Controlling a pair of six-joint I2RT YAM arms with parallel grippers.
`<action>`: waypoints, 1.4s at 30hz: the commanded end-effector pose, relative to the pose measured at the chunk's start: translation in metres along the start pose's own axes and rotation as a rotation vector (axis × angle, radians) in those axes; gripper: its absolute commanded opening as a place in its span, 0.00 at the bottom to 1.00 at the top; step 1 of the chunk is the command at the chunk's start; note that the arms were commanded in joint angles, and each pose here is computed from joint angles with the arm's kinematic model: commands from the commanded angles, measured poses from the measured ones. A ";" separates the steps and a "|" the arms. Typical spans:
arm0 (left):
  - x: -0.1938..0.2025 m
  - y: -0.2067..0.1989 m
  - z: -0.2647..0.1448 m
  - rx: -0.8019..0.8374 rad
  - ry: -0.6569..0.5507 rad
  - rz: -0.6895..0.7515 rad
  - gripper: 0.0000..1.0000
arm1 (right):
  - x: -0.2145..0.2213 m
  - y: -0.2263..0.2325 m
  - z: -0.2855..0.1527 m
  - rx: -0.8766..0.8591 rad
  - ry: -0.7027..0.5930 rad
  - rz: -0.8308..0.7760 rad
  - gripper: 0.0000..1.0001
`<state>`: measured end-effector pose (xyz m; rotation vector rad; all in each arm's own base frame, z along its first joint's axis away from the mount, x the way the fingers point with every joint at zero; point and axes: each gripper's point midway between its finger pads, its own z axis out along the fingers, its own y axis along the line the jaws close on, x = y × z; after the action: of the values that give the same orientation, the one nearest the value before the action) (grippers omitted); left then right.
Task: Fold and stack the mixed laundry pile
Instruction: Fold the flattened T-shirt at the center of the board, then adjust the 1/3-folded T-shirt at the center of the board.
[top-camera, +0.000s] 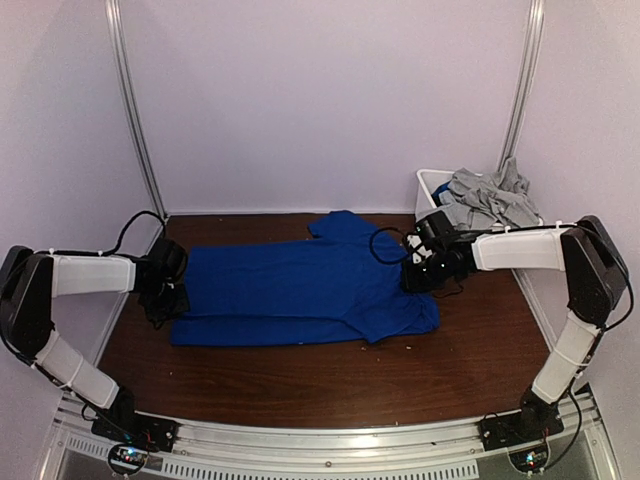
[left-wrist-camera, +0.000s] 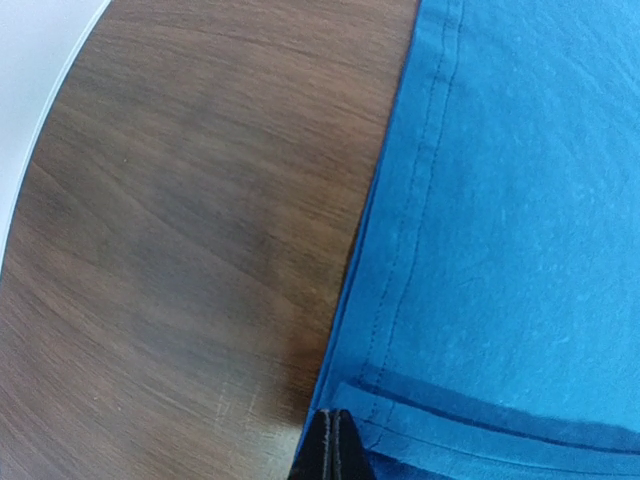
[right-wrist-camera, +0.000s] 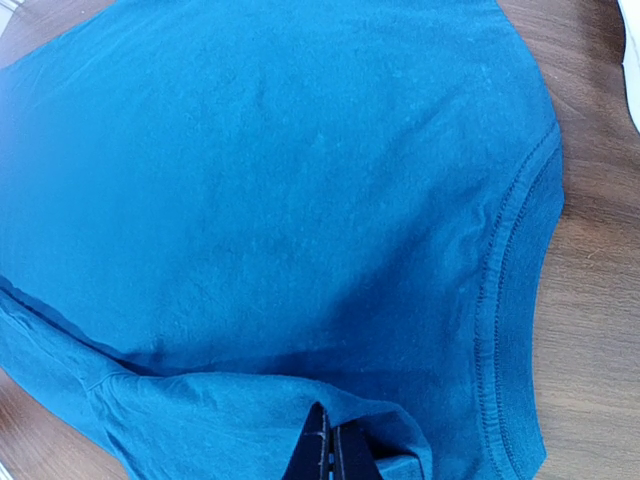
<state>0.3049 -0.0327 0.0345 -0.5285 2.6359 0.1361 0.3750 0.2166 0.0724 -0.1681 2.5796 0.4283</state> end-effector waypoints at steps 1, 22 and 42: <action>-0.005 0.006 0.002 -0.009 -0.024 -0.018 0.00 | -0.015 0.001 -0.001 0.001 -0.036 -0.019 0.00; 0.012 -0.041 -0.064 0.368 -0.041 0.139 0.71 | 0.040 0.010 -0.077 -0.197 0.026 -0.065 0.66; 0.063 0.030 0.000 0.051 0.150 -0.063 0.64 | 0.124 -0.024 -0.019 -0.129 0.255 0.037 0.47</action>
<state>0.2627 -0.0612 0.0186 -0.4985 2.7250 -0.1657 0.2827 0.1872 0.0281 -0.2893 2.7562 0.5842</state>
